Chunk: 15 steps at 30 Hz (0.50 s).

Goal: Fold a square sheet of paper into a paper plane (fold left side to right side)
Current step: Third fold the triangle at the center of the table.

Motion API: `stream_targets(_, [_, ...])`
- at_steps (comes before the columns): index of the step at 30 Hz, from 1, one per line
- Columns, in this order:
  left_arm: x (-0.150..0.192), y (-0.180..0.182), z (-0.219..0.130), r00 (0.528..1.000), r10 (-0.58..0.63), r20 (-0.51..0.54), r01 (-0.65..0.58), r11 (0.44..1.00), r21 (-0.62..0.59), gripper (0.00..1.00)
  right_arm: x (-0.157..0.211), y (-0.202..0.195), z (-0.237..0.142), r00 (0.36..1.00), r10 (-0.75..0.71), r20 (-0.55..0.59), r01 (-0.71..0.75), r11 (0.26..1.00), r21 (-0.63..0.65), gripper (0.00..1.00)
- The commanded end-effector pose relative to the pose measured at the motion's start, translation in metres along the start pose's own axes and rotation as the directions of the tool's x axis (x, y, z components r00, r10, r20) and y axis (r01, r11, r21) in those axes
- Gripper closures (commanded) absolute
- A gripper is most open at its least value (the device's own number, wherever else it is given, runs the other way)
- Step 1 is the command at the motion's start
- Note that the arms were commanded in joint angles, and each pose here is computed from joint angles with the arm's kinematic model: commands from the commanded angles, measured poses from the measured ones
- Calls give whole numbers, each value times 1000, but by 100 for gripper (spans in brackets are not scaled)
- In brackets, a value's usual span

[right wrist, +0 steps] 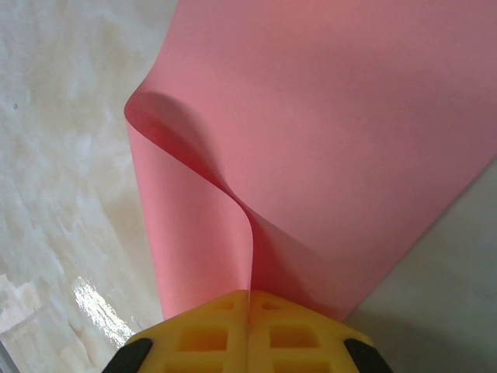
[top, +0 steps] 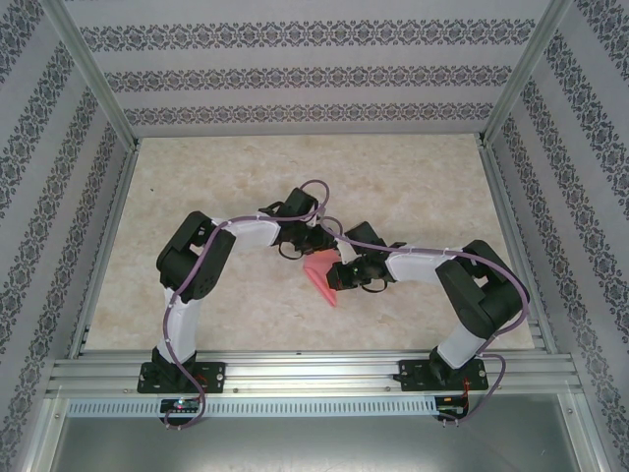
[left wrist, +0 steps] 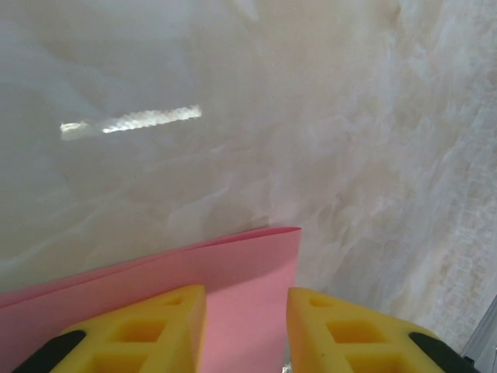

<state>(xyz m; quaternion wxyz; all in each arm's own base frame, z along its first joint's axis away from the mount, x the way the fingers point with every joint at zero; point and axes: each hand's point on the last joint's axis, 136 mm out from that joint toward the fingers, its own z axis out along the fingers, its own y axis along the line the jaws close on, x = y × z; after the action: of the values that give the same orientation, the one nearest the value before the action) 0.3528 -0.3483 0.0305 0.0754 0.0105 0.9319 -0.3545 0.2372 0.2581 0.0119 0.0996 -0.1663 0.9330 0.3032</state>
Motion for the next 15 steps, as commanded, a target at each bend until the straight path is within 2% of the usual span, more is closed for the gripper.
stream_targets(1, [-9,5,-24,1000,5,1,-5,999,-52,62,27,-24,13,996,41,-84,-34,995,93,98])
stream_targets(10, [-31,14,-60,998,-16,59,19,998,-54,52,28,-23,14,995,28,-92,-20,996,86,98])
stream_targets(15, [-21,21,-76,995,-40,88,44,998,-40,60,27,-22,14,995,23,-93,-15,996,86,98])
